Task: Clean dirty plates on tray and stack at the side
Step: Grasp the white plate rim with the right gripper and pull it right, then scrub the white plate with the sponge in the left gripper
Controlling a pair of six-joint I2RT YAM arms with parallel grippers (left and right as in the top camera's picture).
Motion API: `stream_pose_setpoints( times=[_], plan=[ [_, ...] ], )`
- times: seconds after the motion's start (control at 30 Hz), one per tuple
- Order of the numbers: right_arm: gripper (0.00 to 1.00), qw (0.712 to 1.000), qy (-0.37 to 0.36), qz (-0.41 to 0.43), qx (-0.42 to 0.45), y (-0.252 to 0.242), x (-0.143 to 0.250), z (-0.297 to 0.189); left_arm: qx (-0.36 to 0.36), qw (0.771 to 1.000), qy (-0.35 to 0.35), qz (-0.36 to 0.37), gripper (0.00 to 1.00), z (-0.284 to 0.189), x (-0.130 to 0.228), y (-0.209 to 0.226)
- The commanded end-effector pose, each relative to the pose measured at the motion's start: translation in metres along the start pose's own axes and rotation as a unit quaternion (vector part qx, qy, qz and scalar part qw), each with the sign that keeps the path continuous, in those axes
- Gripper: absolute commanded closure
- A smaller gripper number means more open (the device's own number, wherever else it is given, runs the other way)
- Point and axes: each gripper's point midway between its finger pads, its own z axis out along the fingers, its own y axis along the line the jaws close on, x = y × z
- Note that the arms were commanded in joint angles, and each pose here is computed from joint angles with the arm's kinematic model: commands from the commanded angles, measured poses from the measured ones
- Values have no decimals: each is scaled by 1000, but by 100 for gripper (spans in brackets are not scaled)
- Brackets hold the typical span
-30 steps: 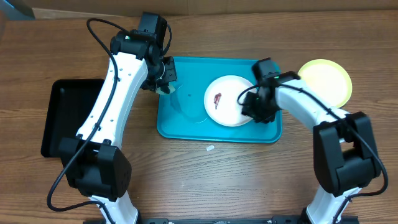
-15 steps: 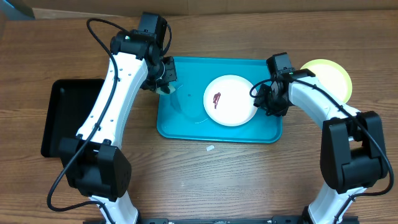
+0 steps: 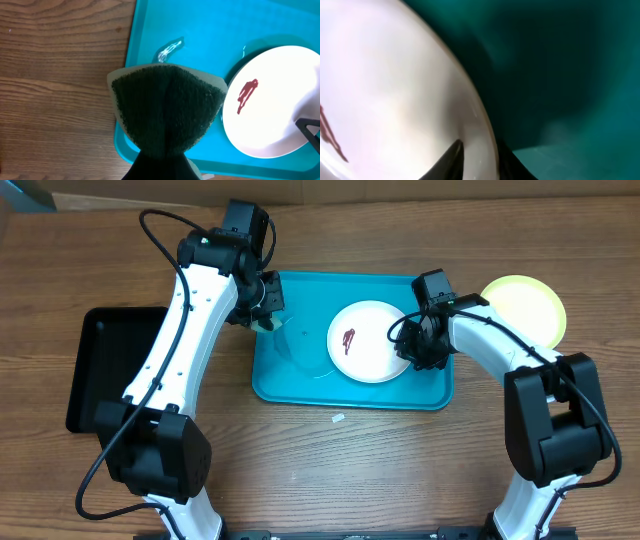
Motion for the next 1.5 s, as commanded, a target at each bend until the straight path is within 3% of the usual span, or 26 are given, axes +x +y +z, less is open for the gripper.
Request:
stream_pose_setpoints(
  times=[0.0, 0.07, 0.47, 0.7, 1.0, 1.47],
  plan=[
    [89, 1000, 12, 11, 14, -6, 3, 13, 6, 1000, 7, 13, 96, 4, 2, -5],
    [96, 1000, 14, 8, 6, -3, 4, 13, 7, 1000, 6, 13, 96, 4, 2, -5],
    [96, 994, -13, -89, -57, 62, 19, 18, 51, 997, 2, 60, 96, 9, 7, -37],
    [96, 990, -9, -124, -69, 83, 39, 21, 64, 994, 3, 90, 96, 53, 28, -59],
    [96, 989, -12, -131, -66, 87, 42, 22, 161, 981, 29, 109, 96, 99, 60, -77],
    [96, 990, -11, -121, -67, 87, 42, 22, 102, 994, 20, 40, 96, 143, 78, -45]
  ],
)
